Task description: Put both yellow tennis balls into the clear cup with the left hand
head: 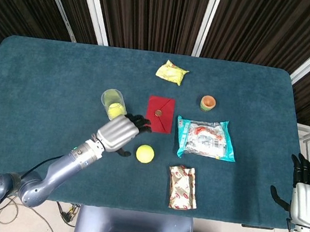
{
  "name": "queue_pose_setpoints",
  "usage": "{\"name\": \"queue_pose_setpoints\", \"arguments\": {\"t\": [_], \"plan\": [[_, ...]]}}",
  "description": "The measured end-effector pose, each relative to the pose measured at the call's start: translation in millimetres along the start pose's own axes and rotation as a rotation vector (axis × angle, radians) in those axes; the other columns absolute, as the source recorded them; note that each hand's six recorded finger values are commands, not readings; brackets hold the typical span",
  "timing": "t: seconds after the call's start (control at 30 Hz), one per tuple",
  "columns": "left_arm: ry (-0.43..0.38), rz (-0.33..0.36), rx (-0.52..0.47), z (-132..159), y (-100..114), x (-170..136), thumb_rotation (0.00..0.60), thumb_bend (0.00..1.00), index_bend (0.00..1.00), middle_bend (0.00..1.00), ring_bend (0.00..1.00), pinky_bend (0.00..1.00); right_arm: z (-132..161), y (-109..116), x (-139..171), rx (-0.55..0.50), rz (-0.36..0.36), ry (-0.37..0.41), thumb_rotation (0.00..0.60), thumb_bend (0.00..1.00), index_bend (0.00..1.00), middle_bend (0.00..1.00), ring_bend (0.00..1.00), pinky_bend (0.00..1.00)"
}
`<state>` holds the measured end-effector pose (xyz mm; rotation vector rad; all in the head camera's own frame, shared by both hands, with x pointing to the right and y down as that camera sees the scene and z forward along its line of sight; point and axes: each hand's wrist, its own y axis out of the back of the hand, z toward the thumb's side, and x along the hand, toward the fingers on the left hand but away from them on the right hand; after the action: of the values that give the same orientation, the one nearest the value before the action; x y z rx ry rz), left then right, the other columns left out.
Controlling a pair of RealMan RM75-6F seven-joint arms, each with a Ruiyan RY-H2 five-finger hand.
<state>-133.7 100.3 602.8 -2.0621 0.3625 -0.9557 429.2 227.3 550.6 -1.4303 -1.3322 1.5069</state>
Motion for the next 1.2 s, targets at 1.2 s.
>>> {"name": "queue_pose_setpoints", "arguments": {"t": [1.2], "plan": [[-0.026, -0.142, 0.146, 16, -116, 66, 0.6, 0.23, 0.37, 0.4, 0.34, 0.54, -6, 8, -1, -0.016, -0.015, -0.018, 0.6, 0.34, 0.0, 0.0, 0.05, 0.07]]}}
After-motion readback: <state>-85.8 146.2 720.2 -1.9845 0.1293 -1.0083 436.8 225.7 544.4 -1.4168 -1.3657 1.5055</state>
